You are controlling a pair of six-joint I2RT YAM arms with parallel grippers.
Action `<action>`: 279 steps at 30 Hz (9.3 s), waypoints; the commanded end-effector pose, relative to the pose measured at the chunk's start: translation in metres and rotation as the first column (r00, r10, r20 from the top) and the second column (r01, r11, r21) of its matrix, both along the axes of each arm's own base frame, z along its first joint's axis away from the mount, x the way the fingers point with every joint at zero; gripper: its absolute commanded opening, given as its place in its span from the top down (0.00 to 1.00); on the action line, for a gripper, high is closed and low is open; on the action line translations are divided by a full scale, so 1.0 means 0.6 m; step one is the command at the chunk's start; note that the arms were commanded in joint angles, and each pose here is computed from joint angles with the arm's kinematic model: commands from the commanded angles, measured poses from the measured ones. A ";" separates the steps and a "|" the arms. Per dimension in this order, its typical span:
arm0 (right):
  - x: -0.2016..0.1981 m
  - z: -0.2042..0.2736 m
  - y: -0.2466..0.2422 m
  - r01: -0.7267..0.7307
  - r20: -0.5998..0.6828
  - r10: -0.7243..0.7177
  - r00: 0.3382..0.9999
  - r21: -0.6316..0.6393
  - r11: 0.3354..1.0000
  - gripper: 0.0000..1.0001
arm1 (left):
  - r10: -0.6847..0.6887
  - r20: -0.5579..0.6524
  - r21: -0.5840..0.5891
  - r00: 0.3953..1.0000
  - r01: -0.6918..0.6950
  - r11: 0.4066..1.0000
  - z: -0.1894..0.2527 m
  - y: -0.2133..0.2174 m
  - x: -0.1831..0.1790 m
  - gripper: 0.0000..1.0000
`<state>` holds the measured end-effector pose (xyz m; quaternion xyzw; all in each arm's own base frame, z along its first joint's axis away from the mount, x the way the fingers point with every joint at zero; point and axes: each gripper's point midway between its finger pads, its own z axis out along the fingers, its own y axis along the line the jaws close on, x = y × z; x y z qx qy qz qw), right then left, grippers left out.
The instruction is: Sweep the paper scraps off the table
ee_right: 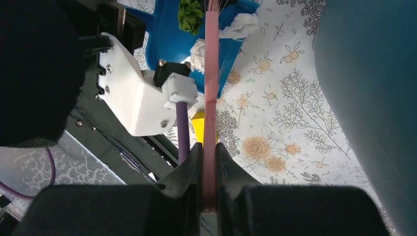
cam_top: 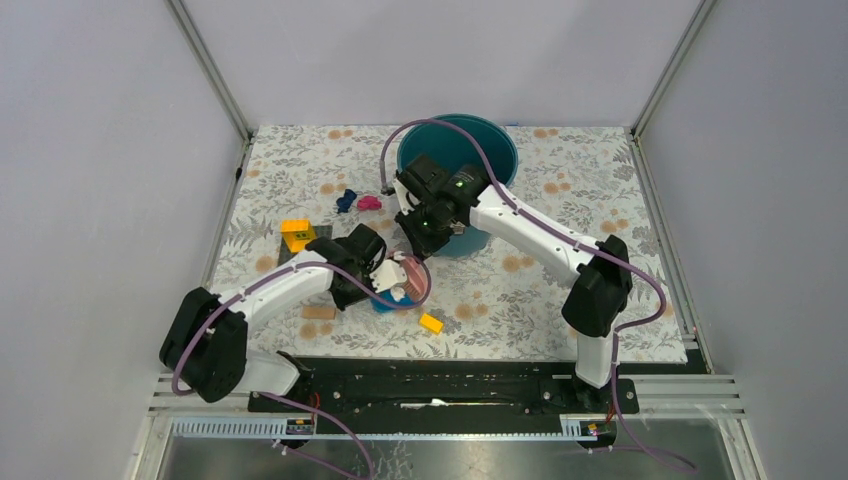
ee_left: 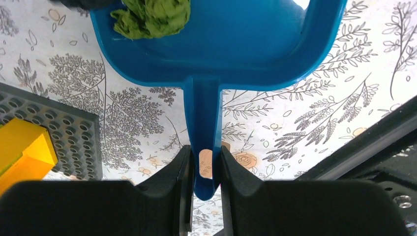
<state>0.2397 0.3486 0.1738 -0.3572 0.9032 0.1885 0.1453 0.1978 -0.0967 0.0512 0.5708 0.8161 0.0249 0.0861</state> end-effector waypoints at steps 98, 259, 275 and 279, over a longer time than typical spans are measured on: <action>0.146 0.146 0.135 -0.253 0.684 0.346 0.642 -0.237 0.938 1.00 | -0.011 0.142 0.149 0.990 -0.011 0.989 0.067 0.188 -0.133 1.00; 0.253 0.229 -0.521 0.621 0.637 -0.582 0.505 0.200 0.758 1.00 | -0.699 0.701 0.704 -0.143 0.291 0.647 0.663 -0.178 0.408 1.00; 0.276 0.296 -0.499 0.510 0.691 -0.493 0.528 0.205 0.835 1.00 | -0.474 0.880 0.472 -0.034 0.170 0.865 0.694 -0.124 0.423 1.00; 0.322 0.343 -0.496 0.498 0.732 -0.479 0.484 0.219 0.839 1.00 | -0.226 0.972 0.220 0.069 0.090 0.971 0.707 -0.071 0.413 1.00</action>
